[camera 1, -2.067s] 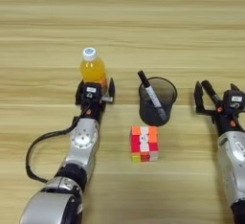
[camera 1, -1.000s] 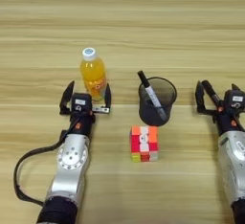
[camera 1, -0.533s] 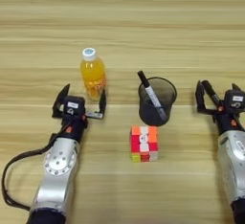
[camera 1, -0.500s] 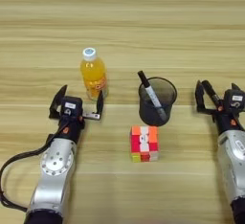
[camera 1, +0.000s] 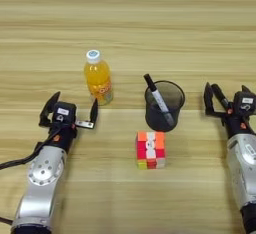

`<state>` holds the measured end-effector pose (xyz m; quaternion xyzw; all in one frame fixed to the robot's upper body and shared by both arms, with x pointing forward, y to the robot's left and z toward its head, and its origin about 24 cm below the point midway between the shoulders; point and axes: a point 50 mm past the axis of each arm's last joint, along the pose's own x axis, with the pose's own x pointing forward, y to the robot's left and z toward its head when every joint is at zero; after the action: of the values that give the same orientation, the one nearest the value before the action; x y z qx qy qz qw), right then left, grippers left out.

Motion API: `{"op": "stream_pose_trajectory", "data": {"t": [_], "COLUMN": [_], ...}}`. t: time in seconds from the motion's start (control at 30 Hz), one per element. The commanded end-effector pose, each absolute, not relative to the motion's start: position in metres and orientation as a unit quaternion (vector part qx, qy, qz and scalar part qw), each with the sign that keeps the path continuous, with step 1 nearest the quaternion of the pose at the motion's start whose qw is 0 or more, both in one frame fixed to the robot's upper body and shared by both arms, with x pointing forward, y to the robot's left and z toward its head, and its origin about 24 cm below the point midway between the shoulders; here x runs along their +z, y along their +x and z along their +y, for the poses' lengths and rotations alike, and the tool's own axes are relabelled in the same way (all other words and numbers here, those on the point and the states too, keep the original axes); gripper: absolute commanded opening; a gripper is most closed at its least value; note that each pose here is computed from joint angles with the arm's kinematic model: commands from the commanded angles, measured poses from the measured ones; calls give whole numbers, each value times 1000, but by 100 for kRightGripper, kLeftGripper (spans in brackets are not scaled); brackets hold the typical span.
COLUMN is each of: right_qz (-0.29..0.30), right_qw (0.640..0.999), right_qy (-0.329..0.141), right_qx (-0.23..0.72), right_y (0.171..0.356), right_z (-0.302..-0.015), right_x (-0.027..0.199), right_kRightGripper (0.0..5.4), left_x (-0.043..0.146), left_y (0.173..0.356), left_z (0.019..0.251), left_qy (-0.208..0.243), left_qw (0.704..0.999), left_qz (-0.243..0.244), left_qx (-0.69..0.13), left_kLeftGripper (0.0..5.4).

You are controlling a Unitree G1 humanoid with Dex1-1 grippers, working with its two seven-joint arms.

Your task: Move the objects on the table

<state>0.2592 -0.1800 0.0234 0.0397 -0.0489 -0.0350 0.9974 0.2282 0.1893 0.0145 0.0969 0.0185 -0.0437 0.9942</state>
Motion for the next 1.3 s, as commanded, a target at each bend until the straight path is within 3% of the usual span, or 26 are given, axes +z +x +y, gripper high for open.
{"op": "stream_pose_trajectory", "data": {"t": [0.03, 0.2, 0.7, 0.9, 1.03, 1.1, 1.3], "right_qz": [-56, -57, -85, -100, -89, -82, -62], "right_qw": [997, 997, 996, 995, 996, 994, 981], "right_qy": [39, 39, 23, 31, 2, -28, -27], "right_qx": [-41, -40, -17, 1, 26, 68, 180], "right_y": [262, 262, 253, 241, 234, 227, 201], "right_z": [-182, -182, -183, -214, -232, -235, -238], "right_x": [26, 27, 36, 49, 53, 54, 49], "right_kRightGripper": [540, 540, 540, 540, 540, 540, 540], "left_x": [12, 9, 2, -2, -2, -3, 0], "left_y": [228, 233, 247, 251, 252, 252, 251], "left_z": [198, 208, 187, 189, 191, 192, 192], "left_qy": [108, 113, 82, 81, 84, 79, 78], "left_qw": [993, 993, 996, 996, 996, 996, 996], "left_qz": [35, 41, 5, 2, 0, 0, -6], "left_qx": [-26, 21, 35, 40, 44, 46, 45], "left_kLeftGripper": [539, 539, 539, 539, 539, 539, 539]}}
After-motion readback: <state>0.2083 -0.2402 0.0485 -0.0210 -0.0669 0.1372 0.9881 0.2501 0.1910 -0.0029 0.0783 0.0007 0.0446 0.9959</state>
